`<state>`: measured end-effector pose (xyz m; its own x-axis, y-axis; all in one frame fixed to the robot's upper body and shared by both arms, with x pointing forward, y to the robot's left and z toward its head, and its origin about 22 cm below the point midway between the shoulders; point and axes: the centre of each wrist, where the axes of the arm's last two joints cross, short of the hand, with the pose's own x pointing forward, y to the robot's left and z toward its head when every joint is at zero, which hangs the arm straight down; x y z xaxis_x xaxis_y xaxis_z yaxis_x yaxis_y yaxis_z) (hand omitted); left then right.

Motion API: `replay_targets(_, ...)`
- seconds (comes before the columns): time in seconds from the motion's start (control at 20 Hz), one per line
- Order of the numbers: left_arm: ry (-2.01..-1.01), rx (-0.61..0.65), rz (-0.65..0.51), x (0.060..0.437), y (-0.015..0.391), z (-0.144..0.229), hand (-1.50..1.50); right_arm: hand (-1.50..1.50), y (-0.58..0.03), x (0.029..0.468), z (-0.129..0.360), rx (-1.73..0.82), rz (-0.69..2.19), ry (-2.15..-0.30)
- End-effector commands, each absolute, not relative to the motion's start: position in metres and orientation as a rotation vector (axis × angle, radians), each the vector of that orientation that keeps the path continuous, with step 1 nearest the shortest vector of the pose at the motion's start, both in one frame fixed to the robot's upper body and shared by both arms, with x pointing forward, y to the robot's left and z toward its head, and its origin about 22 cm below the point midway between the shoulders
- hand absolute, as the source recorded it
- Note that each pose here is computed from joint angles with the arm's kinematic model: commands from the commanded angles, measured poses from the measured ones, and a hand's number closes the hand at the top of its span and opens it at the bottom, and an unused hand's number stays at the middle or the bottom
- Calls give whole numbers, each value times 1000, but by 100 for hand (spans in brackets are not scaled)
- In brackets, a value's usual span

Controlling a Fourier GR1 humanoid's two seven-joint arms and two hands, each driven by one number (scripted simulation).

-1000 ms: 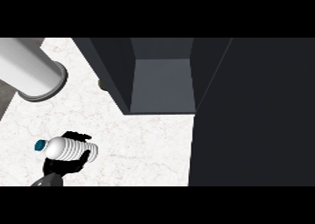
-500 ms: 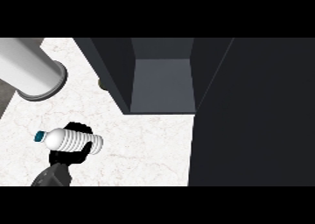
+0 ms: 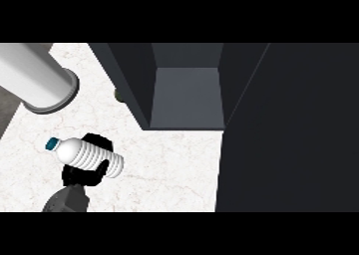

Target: Pick up the bottled water, place it into the cabinet and close the cabinet

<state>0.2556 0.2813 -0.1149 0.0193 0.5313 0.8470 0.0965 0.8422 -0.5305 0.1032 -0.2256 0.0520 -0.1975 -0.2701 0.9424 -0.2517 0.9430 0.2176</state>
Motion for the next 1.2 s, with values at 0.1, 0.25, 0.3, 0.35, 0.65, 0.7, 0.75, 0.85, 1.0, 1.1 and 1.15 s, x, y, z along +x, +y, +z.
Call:
replay_targets(0.1, -1555, -539, 297, 263, 249, -80, 150, -150, -223, 101, 54, 423, -25, -1787)
replay_targets(0.25, -1595, -547, 291, 265, 232, -58, 150, -150, -227, 106, 55, 407, -11, -1769)
replay_targets(0.3, -1616, -526, 251, 275, 229, -47, 150, -150, -210, 108, 42, 406, -44, -1761)
replay_targets(0.35, -1610, -537, 259, 279, 226, -38, 150, -150, -208, 108, 37, 429, -49, -1767)
replay_targets(0.65, -1660, -491, 191, 302, 174, 7, 150, -150, -223, 110, 43, 421, -39, -1783)
replay_targets(0.7, -1657, -475, 184, 303, 174, -7, 150, -150, -214, 116, 55, 404, -13, -1786)
replay_targets(0.75, -1662, -480, 194, 296, 175, 19, 150, -150, -222, 104, 44, 422, -22, -1755)
replay_targets(0.85, -1664, -428, 156, 310, 142, 10, 150, -150, -224, 102, 46, 433, -19, -1753)
replay_targets(1.0, -1658, -439, 167, 312, 126, 25, 150, -150, -221, 107, 60, 432, -54, -1764)
replay_targets(1.1, -1689, -395, 148, 333, 116, 45, 150, -150, -228, 106, 57, 434, -44, -1756)
replay_targets(1.15, -1713, -337, 121, 335, 100, 59, 150, -150, -223, 113, 54, 432, -22, -1770)
